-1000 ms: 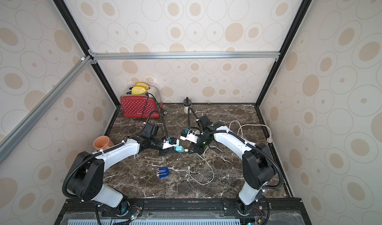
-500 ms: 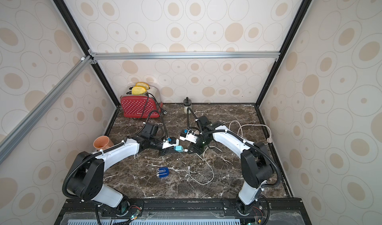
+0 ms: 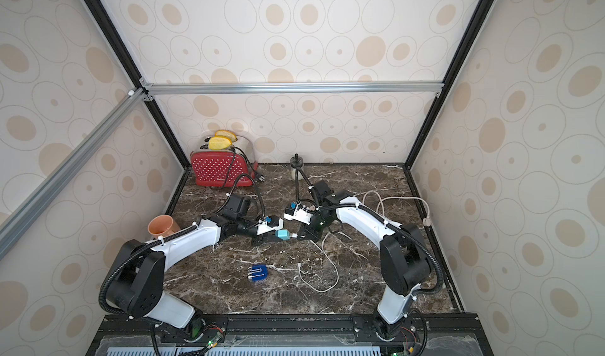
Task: Charge the electric shaver
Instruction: Insert the charging cable into the plug.
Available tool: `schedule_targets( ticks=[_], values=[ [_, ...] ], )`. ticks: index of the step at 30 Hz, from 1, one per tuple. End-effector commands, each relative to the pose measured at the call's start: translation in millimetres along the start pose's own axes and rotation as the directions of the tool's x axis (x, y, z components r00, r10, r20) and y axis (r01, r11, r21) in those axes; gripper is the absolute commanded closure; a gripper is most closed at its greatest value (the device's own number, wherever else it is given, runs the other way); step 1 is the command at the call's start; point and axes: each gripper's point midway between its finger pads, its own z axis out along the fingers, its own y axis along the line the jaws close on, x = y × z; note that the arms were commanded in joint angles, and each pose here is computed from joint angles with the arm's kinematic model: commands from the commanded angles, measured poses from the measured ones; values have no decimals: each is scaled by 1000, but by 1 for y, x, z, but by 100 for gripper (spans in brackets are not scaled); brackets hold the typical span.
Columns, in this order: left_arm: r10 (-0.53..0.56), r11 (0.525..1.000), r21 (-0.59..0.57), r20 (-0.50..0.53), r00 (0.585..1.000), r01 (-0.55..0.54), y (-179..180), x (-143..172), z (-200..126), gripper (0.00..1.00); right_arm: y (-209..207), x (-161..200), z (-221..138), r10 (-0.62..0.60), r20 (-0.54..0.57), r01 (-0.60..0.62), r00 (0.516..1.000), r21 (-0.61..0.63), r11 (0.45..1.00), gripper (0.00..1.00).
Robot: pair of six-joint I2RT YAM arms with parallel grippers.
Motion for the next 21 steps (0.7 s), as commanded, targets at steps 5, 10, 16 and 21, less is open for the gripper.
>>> schedule_targets(
  ticks=[5, 10, 16, 21],
  values=[
    [77, 996, 23, 141, 987, -81, -5, -43, -3, 100, 14, -30, 0, -181, 155, 183, 971, 3, 983, 100],
    [84, 995, 41, 138, 987, -91, -11, -44, 1, 100, 6, -39, -3, -174, 147, 173, 974, 20, 985, 100],
    [89, 993, 61, 134, 987, -98, -17, -43, 3, 100, 3, -38, -1, -170, 113, 171, 979, -2, 985, 100],
    [98, 991, 76, 141, 985, -109, -22, -48, 6, 100, 0, -42, -4, -214, 115, 212, 970, 26, 977, 100]
  ],
)
